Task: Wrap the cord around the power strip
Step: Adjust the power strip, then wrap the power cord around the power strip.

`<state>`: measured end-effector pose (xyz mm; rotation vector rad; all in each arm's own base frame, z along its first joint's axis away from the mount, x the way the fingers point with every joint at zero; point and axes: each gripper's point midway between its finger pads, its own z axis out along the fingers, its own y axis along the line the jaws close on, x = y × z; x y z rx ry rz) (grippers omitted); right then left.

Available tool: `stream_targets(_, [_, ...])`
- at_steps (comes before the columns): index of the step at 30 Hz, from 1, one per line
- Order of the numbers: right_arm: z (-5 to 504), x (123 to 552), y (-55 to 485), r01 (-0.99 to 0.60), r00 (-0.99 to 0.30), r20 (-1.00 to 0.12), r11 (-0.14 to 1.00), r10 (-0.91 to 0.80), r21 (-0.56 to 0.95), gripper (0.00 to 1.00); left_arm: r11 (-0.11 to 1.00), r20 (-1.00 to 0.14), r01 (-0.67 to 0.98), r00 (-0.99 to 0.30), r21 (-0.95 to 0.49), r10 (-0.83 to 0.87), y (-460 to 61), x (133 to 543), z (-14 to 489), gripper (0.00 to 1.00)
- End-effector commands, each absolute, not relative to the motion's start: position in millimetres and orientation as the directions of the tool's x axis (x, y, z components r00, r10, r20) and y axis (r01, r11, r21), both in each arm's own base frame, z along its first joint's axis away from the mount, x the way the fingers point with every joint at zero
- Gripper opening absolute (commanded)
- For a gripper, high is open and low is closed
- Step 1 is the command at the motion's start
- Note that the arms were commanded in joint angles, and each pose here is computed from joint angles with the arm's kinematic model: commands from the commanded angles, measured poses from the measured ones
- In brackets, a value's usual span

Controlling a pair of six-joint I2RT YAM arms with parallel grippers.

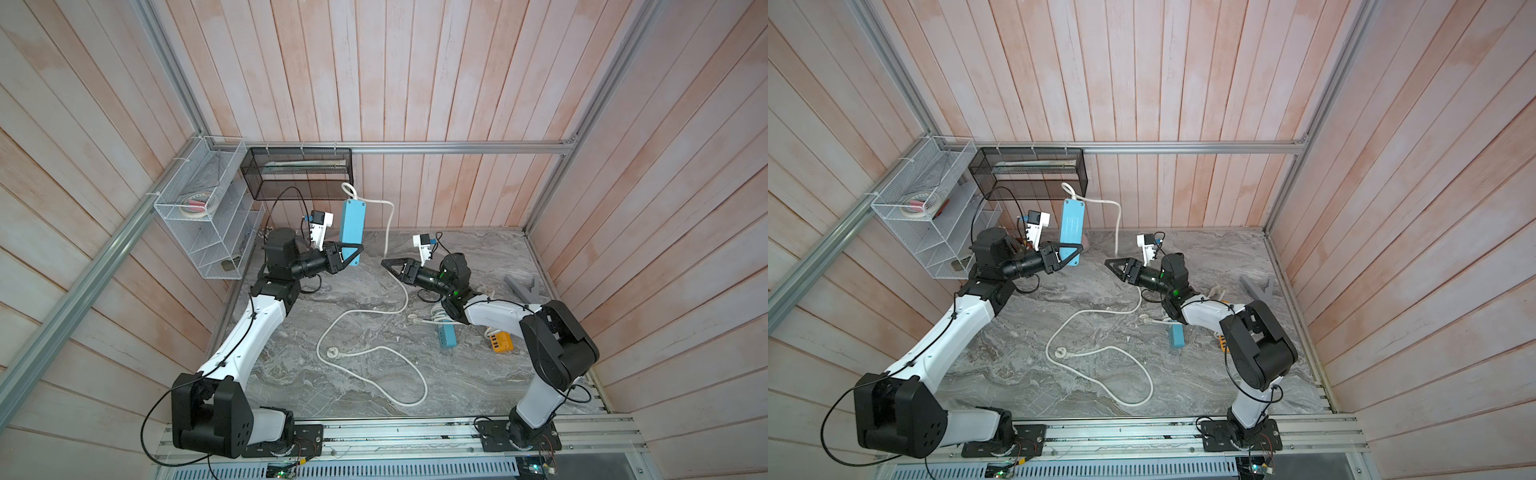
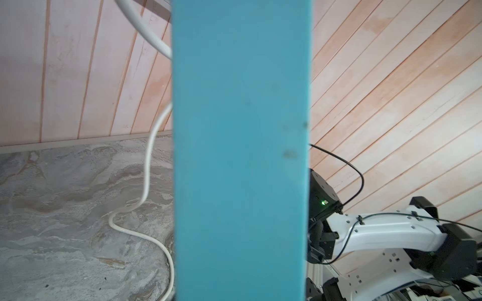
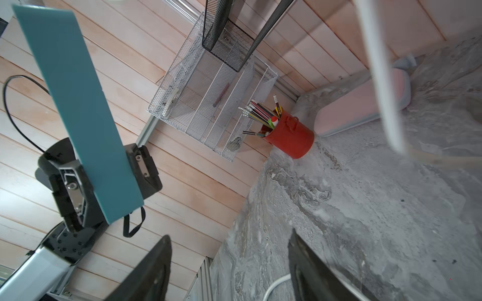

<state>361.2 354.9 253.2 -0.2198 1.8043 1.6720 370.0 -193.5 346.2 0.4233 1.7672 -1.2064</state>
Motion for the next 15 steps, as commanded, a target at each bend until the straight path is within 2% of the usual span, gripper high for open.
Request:
stream_targets(1, [253,345,360,-0.594,-0.763,-0.61,0.14,0.214,0.792,0.68,0.521,-0.876,0.708,-0.432,-0.477,-0.214,-183,376,368,0.04])
stream_targets(5, [222,359,350,-0.563,-0.732,-0.648,0.35,0.209,0.749,0.69,0.513,-0.872,0.708,-0.439,-0.485,-0.218,-183,379,376,0.04])
stream_targets(9, [215,398,326,-0.526,-0.595,-0.769,0.61,0.234,0.593,0.72,0.489,-0.863,0.714,-0.455,-0.502,-0.22,-187,373,381,0.04])
stream_targets(12, [222,421,323,-0.518,-0.472,-0.846,0.699,0.247,0.493,0.74,0.474,-0.859,0.721,-0.467,-0.506,-0.208,-195,367,383,0.04])
stream_targets(15, [233,438,338,-0.541,-0.378,-0.894,0.726,0.242,0.425,0.76,0.463,-0.859,0.728,-0.472,-0.506,-0.196,-202,362,384,0.05])
